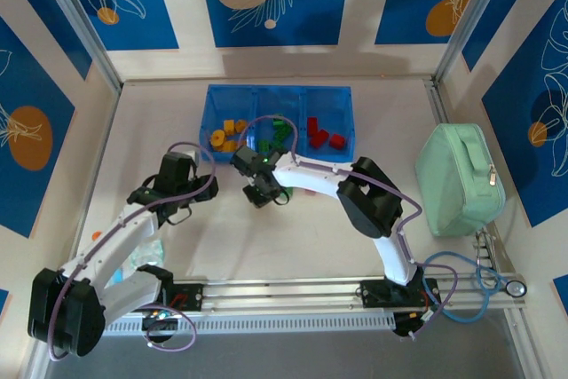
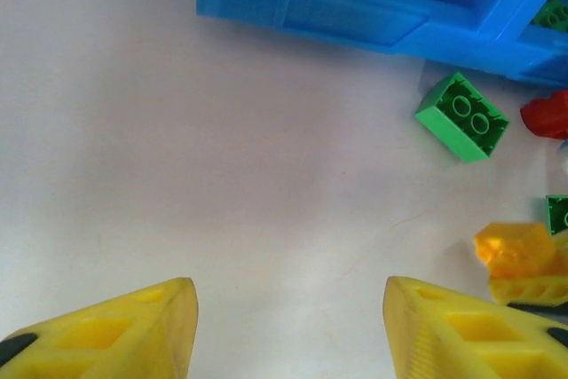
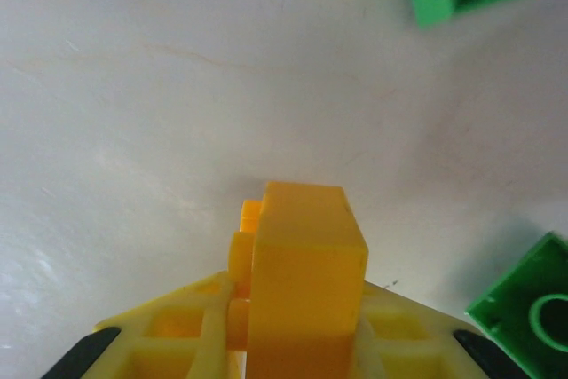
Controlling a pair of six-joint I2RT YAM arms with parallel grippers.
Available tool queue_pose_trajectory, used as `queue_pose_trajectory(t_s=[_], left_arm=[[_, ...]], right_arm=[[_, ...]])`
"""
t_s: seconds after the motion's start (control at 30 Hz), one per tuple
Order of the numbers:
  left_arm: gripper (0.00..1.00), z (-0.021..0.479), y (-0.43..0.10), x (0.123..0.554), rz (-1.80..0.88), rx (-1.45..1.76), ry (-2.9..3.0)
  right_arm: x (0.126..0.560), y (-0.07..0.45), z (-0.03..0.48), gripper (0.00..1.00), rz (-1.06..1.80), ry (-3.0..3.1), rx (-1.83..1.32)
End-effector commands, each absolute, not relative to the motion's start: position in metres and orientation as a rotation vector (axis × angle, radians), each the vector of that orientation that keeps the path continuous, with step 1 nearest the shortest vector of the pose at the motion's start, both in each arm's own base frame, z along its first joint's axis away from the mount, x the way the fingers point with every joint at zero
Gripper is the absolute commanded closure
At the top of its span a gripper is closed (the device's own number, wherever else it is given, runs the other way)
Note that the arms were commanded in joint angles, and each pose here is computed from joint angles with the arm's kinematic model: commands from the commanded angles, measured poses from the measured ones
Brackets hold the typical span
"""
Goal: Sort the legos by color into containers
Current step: Pick up the lego from the center of the table, then place the lego in the container.
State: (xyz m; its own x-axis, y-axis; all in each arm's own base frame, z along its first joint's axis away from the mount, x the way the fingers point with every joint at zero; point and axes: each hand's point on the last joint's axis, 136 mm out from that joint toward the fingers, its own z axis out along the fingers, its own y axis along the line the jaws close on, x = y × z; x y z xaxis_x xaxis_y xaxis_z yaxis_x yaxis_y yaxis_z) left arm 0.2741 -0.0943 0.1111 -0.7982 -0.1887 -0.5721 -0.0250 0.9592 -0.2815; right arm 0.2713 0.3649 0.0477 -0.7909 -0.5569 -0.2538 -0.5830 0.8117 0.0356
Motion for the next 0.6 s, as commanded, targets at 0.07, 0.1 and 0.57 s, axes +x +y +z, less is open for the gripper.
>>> queue_pose_trajectory(t_s=[0.07, 0.1, 0.57], left_arm=[[0.43, 0.094, -0.094, 0.255, -0.404, -0.227, 2.504], [0.43, 0.092, -0.094, 0.252, -0.407, -0.233, 2.505], [0.43, 0.071, -0.100, 0.217, -0.452, -0.250, 2.540]], right_arm=[[0.308, 0.390, 0.113, 0.75, 0.254, 2.614, -0.888], [0.314, 0.394, 0.119, 0.75, 0.263, 2.599, -0.891], [0.412, 0.437, 0.150, 0.74, 0.355, 2.470, -0.837]])
